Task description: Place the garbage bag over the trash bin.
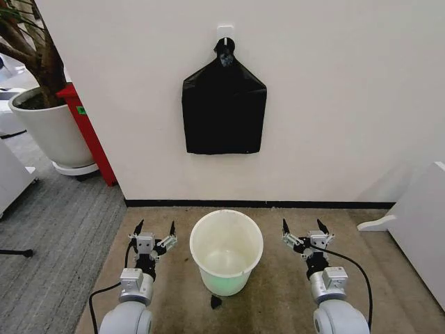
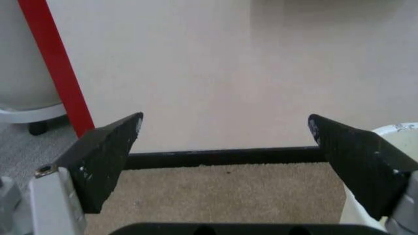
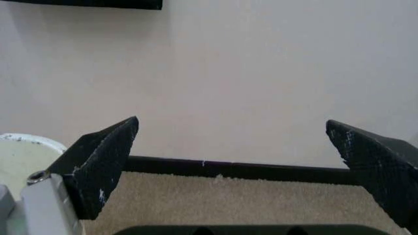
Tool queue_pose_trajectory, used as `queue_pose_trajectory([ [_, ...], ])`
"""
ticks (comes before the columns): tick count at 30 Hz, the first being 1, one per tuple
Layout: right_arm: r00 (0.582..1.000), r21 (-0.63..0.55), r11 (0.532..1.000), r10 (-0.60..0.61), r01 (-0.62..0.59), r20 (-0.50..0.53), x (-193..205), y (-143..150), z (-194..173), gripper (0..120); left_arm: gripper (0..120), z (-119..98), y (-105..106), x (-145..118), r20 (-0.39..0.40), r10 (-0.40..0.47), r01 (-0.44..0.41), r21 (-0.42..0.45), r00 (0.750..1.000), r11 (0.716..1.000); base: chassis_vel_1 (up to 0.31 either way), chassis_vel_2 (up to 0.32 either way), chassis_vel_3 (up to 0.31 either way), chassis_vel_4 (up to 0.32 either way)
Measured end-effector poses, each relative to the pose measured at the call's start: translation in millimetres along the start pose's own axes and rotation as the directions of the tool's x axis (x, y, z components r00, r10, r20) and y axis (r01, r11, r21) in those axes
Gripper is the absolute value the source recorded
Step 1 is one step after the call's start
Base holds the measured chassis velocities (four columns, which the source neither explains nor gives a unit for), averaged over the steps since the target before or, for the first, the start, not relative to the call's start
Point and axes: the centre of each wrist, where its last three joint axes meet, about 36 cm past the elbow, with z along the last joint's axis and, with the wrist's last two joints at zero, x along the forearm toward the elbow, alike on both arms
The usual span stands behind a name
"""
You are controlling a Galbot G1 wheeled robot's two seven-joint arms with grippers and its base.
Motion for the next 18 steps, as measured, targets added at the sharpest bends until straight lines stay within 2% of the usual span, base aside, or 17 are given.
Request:
queue_pose_trajectory([
  [18, 1.000, 0.000, 1.000, 0.000, 0.000, 0.000, 0.0, 0.0, 0.0, 100, 100, 0.0, 0.0, 0.0, 0.000, 0.000, 0.000, 0.000, 1.000, 1.000, 0.000, 0.000, 0.000, 0.000],
])
